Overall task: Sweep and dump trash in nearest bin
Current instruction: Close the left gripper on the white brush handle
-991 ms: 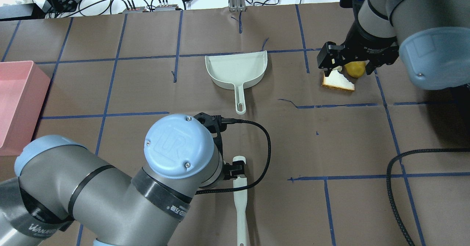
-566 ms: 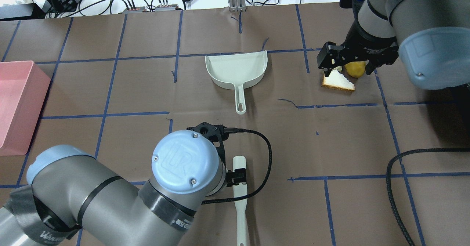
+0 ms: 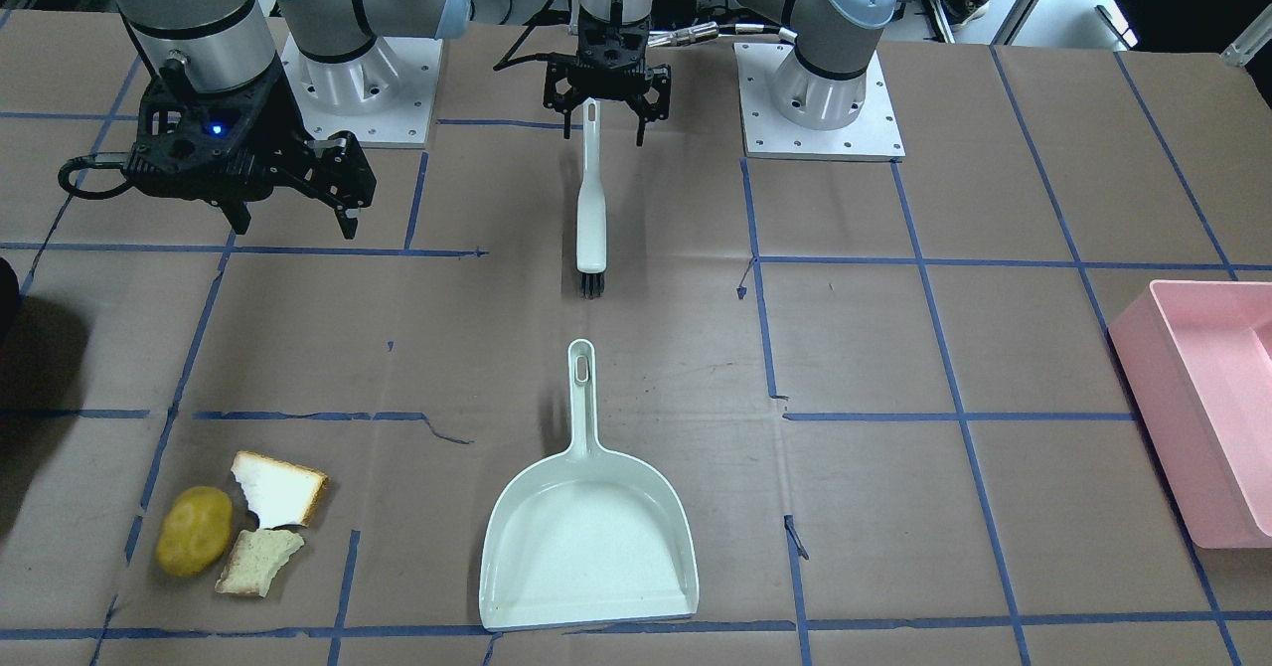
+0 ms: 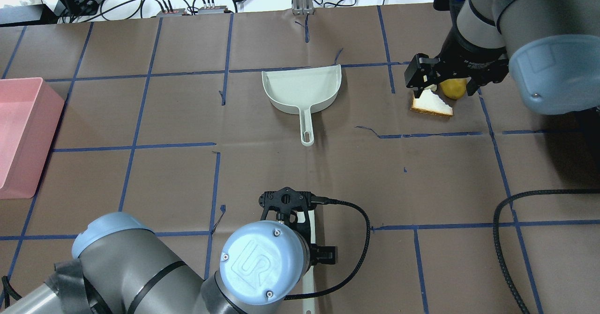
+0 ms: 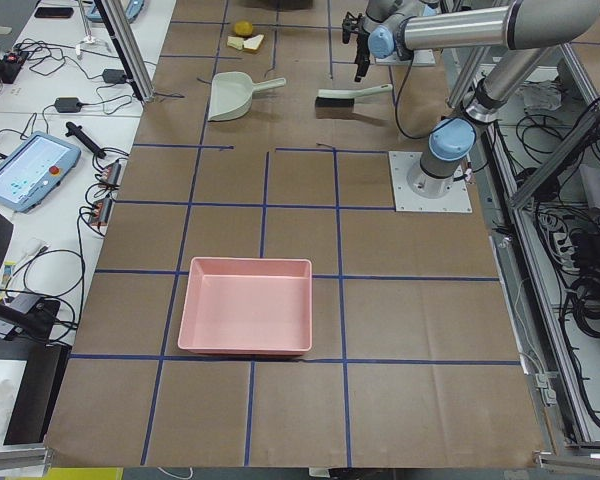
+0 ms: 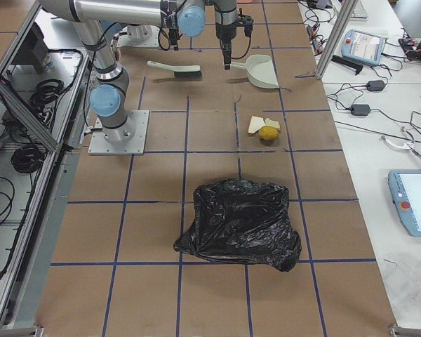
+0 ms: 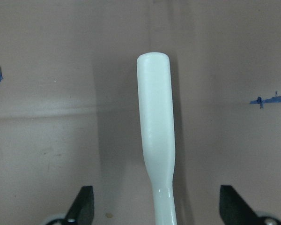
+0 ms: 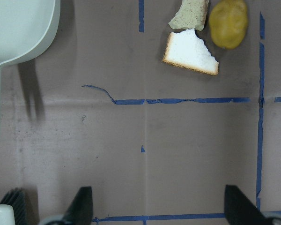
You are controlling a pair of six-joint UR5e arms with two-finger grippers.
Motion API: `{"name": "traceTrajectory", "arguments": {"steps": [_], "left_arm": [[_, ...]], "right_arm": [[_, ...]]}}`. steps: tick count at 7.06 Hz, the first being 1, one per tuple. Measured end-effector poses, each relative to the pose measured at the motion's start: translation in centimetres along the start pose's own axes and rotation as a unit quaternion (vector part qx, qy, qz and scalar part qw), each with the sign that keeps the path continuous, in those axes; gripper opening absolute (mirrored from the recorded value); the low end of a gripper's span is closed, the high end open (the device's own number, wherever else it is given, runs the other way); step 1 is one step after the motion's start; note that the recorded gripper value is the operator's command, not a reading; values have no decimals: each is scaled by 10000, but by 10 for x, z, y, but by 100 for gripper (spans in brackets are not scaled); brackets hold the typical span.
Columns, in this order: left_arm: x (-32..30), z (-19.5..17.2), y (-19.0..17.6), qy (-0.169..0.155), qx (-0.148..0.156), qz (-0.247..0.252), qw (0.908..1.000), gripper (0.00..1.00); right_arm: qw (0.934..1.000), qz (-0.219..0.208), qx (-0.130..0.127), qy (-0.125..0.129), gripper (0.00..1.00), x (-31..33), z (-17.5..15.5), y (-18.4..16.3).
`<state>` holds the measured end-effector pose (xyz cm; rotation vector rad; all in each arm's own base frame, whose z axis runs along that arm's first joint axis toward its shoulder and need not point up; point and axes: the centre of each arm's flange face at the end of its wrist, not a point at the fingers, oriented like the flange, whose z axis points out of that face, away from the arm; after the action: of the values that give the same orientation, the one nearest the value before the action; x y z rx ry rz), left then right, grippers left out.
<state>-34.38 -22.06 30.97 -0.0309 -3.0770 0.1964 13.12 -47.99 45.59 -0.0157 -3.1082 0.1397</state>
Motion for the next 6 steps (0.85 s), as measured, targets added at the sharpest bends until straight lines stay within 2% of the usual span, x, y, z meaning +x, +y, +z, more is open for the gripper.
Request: {"name": "traceTrajectory", "arguments": {"steps": [2,3,5,6], "left_arm": [[4,7,14,-56,-74,-310,9995,87],[5,12,24,-101,-109,-277,9995,90],[5,24,43,-89,116,-130,9998,91],[6,31,50,-36,221,-63,9997,94]], "right_arm": [[10000,0,0,0,100,0,0,0],[10000,0,0,0,100,0,0,0],[10000,0,0,0,100,0,0,0],[10000,0,0,0,100,0,0,0]]}}
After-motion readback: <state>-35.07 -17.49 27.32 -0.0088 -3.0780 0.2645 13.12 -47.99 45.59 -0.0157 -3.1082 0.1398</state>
